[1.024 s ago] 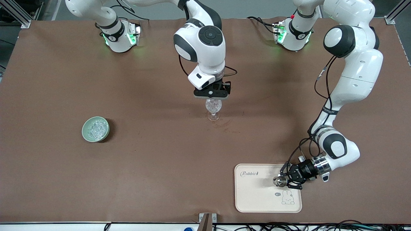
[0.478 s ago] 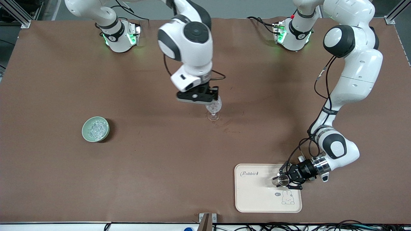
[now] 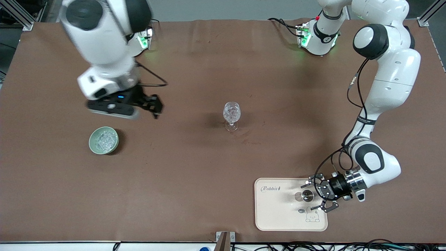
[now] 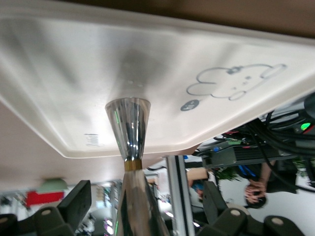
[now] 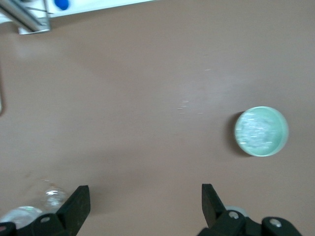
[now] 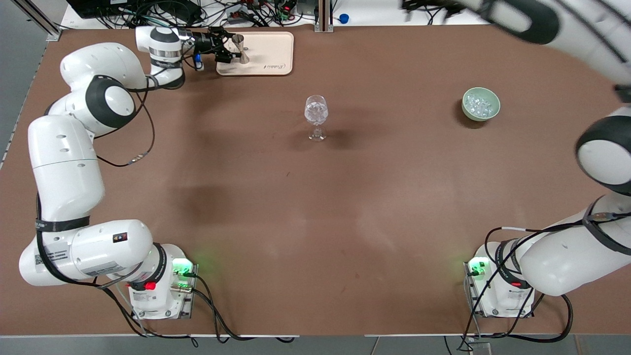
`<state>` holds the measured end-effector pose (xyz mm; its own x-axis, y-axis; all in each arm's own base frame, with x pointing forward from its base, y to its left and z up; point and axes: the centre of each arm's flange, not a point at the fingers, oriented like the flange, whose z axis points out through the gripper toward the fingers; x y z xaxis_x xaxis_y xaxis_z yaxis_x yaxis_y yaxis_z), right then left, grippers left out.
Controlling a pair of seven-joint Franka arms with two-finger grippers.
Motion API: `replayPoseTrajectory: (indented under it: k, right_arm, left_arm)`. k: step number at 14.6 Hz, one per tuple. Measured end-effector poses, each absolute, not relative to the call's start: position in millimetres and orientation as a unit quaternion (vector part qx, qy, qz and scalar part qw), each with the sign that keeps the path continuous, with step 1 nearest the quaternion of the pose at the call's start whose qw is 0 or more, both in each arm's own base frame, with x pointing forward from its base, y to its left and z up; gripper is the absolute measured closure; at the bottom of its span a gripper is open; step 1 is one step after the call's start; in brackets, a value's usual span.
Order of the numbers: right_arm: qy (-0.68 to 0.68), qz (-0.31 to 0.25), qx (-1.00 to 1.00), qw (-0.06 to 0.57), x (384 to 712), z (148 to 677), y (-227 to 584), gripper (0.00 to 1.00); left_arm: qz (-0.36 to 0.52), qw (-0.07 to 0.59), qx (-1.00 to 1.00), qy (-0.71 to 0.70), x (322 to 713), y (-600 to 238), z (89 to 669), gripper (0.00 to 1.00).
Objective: Pour wine and add ice with both arms
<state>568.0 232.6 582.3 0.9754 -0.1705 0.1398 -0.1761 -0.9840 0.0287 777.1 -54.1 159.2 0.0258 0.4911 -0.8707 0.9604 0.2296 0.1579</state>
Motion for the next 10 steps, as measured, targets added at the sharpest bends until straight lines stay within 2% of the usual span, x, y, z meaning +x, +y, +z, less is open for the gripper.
replayPoseTrajectory:
  k: [5,10]
  right_arm:
    - [-0.085,0.06,0.994,0.035,577,619,90,0.0]
    - [-0.083,0.044,0.995,0.042,552,652,4,0.0]
  left_arm:
    - [-0.235,0.325,0.723,0.562,767,-28,209,0.0]
    - [-0.181,0.205,0.838,0.473,751,-39,327,0.0]
